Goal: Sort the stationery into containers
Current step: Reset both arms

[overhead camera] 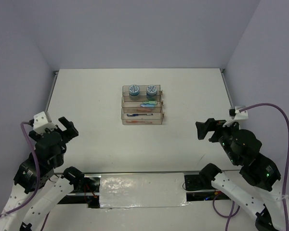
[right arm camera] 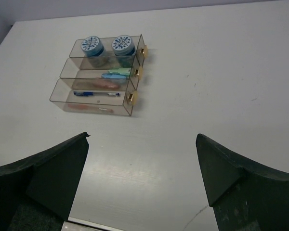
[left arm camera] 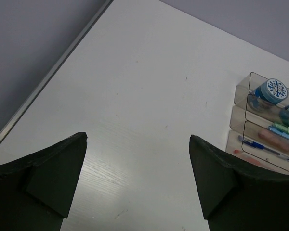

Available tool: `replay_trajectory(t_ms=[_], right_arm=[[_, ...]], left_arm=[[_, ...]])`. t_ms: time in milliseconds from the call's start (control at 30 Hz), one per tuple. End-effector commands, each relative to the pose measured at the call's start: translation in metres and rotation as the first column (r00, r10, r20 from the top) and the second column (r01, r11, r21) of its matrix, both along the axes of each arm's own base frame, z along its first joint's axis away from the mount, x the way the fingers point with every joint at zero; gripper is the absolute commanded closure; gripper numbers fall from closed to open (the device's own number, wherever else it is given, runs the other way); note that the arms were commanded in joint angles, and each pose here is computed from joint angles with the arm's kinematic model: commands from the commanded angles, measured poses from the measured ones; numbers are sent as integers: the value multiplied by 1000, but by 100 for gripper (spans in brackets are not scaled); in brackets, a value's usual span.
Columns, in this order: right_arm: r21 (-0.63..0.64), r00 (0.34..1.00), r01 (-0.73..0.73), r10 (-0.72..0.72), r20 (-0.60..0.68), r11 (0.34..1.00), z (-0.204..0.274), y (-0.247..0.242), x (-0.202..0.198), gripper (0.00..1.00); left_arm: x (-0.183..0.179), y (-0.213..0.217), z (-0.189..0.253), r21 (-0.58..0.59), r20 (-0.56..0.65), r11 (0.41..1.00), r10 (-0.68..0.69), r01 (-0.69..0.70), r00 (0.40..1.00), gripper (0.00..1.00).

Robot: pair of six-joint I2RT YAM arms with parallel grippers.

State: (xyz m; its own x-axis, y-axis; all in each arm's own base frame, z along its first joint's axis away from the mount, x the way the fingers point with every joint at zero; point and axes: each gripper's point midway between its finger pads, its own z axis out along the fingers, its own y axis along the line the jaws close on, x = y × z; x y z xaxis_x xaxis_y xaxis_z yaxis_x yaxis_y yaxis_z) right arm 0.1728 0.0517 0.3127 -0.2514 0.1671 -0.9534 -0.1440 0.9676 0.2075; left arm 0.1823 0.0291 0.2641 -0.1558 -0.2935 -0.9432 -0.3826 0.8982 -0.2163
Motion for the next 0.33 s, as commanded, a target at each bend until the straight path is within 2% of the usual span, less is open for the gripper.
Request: replay_trajectory(t_ms=[0,300], right_arm=[[26,1000,-25,25,14,999,-1,-2,-10,0],[9,998,52,-52,23,999,-2,-10,1,0]], left_arm=[[-4,7,17,-40,70,999,40,-37,997,1],[9,-6,12,-2,28,1000,-17,17,999,1]])
